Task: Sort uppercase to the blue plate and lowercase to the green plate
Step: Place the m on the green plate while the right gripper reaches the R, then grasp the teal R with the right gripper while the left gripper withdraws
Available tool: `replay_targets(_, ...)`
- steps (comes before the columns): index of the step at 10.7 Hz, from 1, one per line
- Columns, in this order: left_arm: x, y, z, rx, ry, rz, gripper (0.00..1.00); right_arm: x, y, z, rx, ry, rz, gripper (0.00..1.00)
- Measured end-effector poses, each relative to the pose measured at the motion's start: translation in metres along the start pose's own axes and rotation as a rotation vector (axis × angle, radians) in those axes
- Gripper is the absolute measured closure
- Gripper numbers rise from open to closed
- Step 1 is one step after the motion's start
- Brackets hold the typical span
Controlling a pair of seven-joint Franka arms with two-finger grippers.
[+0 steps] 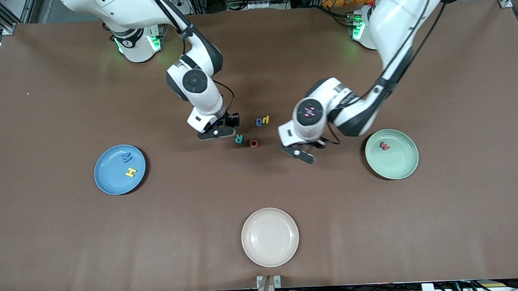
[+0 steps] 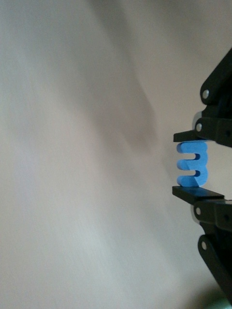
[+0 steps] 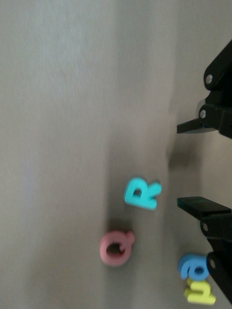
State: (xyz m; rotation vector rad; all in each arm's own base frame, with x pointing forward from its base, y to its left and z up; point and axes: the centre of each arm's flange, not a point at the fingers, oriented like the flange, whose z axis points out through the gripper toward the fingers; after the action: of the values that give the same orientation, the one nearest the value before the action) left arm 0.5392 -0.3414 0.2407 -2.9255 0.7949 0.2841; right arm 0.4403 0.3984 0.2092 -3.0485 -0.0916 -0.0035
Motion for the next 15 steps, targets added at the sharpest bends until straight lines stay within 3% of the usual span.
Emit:
replay_targets(5, -0.049, -0.176, 0.023, -0.039, -0.093, -0.023, 0.59, 0.024, -0.024, 0.03, -0.025, 0.036, 0.014, 0.41)
replay_targets(8, -0.066, -0.206, 0.044, -0.047, -0.135, -0.059, 0.59, 0.025, -0.021, 0.035, -0.04, 0.039, 0.009, 0.42)
replay_targets(10, -0.074, -0.218, 0.055, -0.045, -0.159, -0.08, 0.59, 0.025, -0.02, 0.035, -0.048, 0.041, 0.018, 0.49)
replay_targets(12, -0.075, -0.22, 0.056, -0.046, -0.161, -0.086, 0.37, 0.025, -0.02, 0.035, -0.05, 0.042, 0.02, 0.53)
replay_targets(13, -0.073, -0.214, 0.055, -0.057, -0.158, -0.086, 0.25, 0.025, -0.023, 0.033, -0.047, 0.045, 0.018, 0.69)
replay_targets(14, -0.069, -0.202, 0.052, -0.072, -0.154, -0.082, 0.09, 0.023, -0.026, 0.033, -0.047, 0.044, 0.016, 0.71)
replay_targets(15, -0.063, -0.185, 0.045, -0.078, -0.145, -0.069, 0.0, 0.023, -0.026, 0.033, -0.048, 0.045, 0.015, 0.71)
